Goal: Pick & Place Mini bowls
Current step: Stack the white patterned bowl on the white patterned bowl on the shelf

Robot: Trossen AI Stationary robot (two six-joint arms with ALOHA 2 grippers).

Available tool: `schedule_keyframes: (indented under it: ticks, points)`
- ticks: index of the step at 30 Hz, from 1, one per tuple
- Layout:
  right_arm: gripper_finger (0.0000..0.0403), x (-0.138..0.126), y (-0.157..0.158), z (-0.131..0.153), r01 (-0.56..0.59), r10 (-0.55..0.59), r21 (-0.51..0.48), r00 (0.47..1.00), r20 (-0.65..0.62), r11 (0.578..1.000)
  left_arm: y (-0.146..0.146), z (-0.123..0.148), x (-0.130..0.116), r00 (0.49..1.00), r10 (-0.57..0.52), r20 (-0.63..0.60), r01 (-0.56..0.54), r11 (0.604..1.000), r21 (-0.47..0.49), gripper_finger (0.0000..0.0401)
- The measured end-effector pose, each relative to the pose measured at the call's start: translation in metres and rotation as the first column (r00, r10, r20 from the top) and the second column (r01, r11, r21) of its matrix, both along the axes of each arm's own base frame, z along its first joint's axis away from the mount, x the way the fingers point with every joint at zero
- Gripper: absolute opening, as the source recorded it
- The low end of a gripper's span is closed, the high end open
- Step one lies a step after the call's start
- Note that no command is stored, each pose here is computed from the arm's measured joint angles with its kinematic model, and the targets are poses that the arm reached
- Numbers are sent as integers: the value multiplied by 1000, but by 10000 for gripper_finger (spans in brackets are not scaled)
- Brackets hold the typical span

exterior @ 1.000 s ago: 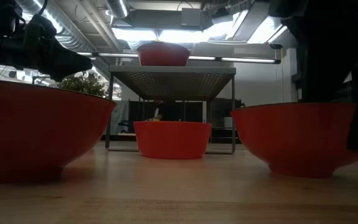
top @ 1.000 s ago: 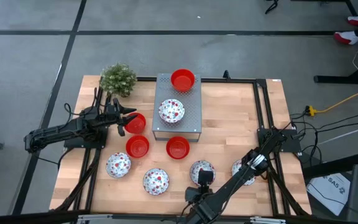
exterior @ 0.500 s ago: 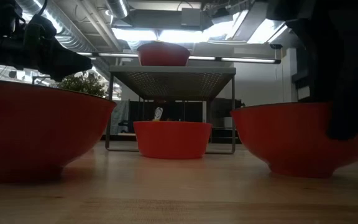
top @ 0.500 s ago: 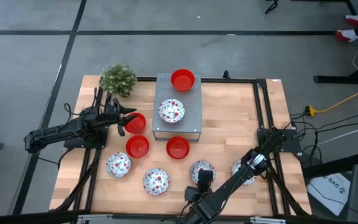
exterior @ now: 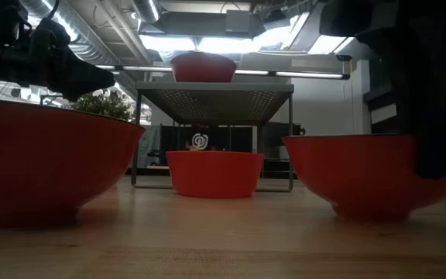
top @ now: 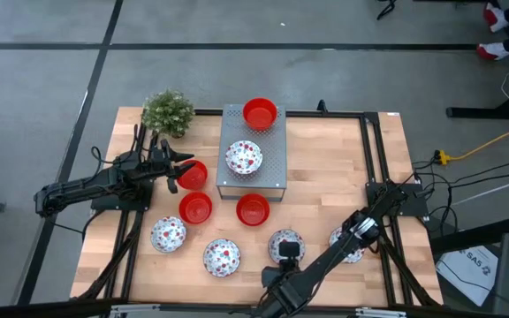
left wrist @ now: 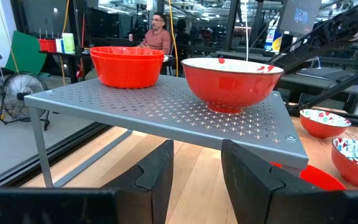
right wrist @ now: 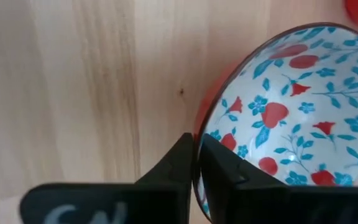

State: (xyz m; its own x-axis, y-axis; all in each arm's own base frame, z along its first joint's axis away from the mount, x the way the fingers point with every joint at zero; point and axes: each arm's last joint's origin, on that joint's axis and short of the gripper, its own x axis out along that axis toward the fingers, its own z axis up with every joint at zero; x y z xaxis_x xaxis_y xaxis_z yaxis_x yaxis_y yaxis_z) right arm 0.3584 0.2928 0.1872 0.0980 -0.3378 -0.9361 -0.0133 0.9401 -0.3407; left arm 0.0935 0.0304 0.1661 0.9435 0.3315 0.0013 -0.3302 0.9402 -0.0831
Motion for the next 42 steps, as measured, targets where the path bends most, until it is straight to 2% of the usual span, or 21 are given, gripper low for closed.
schedule_keyframes:
  ticks: [5,8,22,26,42]
  points:
    - [11,1,-2,1,-21,21,3,1000,-16,1000,0,0,0,1000,0,0,0,1000,0,130]
    - [16,0,-1,3,-44,45,15,999,-26,999,0,0,0,1000,0,0,0,1000,0,130]
    - [11,3,-10,35,-42,41,171,999,4,984,0,0,0,1000,0,0,0,1000,0,130]
    - [10,3,-13,49,-44,38,224,999,33,974,0,0,0,1000,0,0,0,1000,0,130]
    - [10,-6,-38,115,-72,14,307,982,187,949,0,0,0,1000,0,1,0,1000,0,130]
